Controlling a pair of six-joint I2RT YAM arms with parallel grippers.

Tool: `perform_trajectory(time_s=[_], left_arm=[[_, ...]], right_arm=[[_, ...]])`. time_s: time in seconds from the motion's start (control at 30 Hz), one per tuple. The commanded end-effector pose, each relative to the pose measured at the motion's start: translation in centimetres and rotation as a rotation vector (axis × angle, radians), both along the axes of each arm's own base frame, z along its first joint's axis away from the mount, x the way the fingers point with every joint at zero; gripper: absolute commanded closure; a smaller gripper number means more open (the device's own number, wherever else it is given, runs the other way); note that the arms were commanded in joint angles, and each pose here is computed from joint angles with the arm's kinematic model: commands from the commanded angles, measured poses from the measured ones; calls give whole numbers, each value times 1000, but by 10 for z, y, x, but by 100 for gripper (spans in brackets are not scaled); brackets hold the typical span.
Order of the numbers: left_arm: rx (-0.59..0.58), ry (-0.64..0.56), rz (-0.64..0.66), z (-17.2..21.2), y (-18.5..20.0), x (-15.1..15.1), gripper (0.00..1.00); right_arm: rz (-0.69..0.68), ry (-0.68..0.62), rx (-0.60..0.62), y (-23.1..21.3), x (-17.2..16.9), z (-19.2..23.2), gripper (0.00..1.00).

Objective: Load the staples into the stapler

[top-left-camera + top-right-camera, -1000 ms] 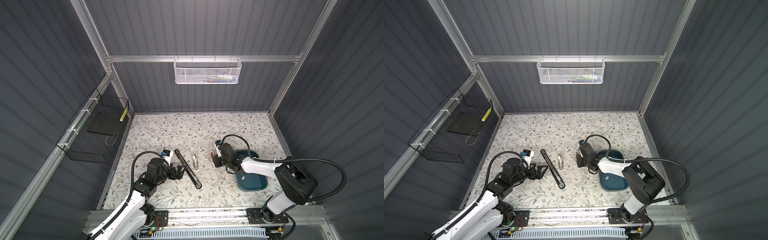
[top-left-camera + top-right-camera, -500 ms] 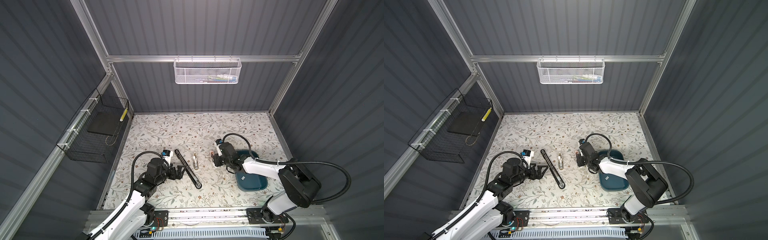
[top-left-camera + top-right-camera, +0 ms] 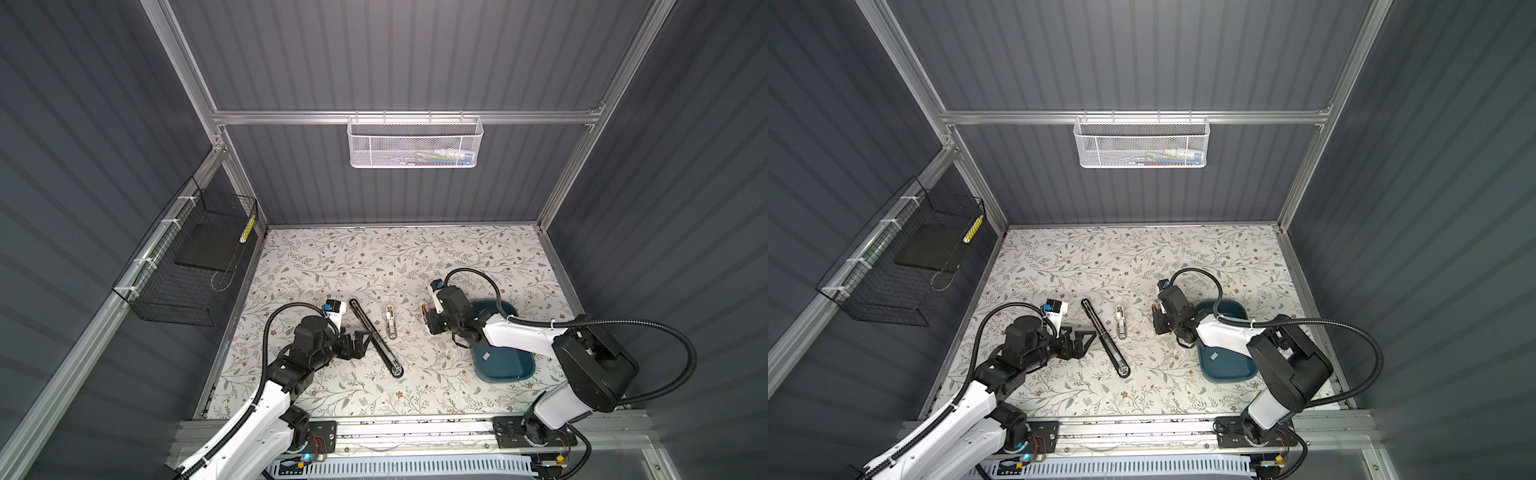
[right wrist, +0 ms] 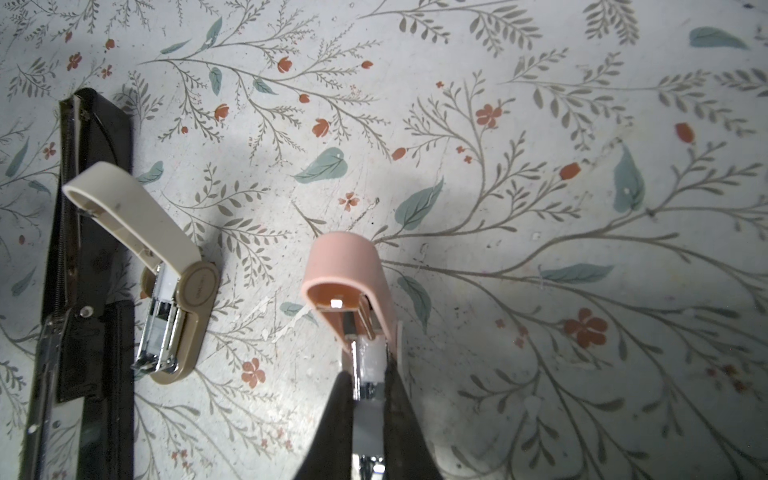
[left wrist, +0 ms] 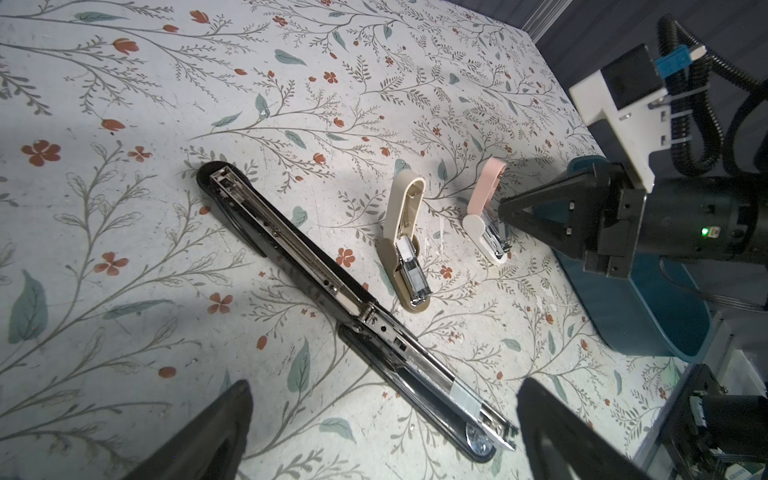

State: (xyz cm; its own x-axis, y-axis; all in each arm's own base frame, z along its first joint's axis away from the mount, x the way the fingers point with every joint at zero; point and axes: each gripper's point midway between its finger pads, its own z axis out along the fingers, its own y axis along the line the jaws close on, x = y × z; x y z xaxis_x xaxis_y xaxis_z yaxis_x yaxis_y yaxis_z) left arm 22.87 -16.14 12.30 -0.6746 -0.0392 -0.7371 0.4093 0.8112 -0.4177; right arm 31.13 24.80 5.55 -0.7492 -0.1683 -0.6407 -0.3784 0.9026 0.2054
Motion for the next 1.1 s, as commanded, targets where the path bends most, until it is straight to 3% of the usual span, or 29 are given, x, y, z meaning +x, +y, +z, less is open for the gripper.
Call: perform_trajectory(time_s=[0.0,0.77,1.07], left_arm=[[2,-15,-17,1,-1,-1,1],[-1,-17,-20,1,-2,-1,1],[-1,-16,-23,1,-2,-1,1]], right_arm=[[1,7,-39,-4,-2,-9,89],[-2,16,-71,-6,-5,-16,90],[28,-46,-65,-1,-6,7,90]])
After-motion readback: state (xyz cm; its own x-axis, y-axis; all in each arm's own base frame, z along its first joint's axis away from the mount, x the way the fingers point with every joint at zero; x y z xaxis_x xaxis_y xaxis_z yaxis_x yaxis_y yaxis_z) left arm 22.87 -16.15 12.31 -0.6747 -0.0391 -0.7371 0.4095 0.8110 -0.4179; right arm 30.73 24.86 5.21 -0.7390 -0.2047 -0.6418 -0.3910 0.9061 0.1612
